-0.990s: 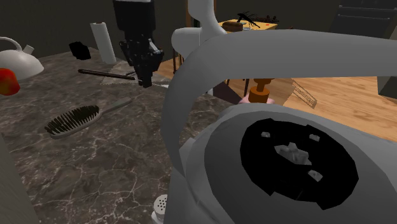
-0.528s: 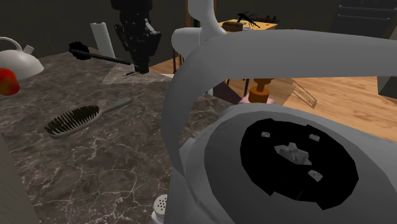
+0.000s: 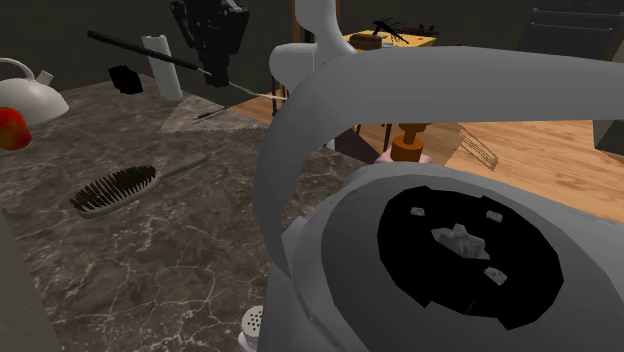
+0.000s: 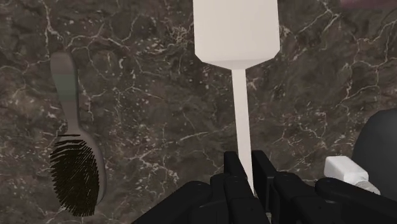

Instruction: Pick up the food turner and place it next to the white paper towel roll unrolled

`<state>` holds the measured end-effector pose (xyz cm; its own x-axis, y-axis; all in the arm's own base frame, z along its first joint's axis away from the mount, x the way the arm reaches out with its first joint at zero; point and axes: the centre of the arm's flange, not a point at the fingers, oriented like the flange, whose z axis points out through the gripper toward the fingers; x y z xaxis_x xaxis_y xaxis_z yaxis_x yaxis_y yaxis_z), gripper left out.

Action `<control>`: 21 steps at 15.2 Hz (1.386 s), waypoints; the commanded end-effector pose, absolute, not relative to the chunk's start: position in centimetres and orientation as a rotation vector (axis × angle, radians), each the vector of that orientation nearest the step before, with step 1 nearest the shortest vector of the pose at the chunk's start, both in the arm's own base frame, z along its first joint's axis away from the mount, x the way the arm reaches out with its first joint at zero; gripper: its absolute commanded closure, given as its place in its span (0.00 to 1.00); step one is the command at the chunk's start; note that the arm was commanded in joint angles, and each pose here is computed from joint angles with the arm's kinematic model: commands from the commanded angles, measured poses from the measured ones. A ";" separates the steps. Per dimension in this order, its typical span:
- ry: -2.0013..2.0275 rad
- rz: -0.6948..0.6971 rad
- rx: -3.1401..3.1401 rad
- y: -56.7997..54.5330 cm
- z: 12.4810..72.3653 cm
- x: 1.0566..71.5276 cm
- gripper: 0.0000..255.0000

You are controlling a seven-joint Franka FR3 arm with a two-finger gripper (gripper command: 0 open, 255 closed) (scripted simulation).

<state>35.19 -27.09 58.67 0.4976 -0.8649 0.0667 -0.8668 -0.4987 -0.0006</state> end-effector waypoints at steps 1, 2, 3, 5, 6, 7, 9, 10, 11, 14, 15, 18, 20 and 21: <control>-1.556 0.090 2.690 -27.1 59.7 35.2 1.00; -1.556 0.090 2.690 -27.1 60.2 35.2 1.00; -1.556 0.090 2.690 -27.1 60.8 35.2 1.00; -1.556 0.090 2.690 -27.1 61.8 35.2 1.00; -1.556 0.090 2.690 -27.1 62.2 35.2 1.00; -1.556 0.090 2.690 -27.6 62.3 34.0 1.00; -1.556 0.090 2.690 -28.7 62.3 31.6 1.00; -1.556 0.090 2.690 -29.2 62.3 30.4 1.00; -1.556 0.090 2.690 -29.7 62.3 29.1 1.00; -1.556 0.090 2.690 -31.3 62.3 25.5 1.00; -1.556 0.090 2.690 -31.8 62.3 24.3 1.00; -1.556 0.090 2.690 -33.4 62.3 20.7 1.00; -1.556 0.090 2.690 -34.4 62.3 18.2 1.00; -1.556 0.090 2.690 -35.0 62.3 17.0 1.00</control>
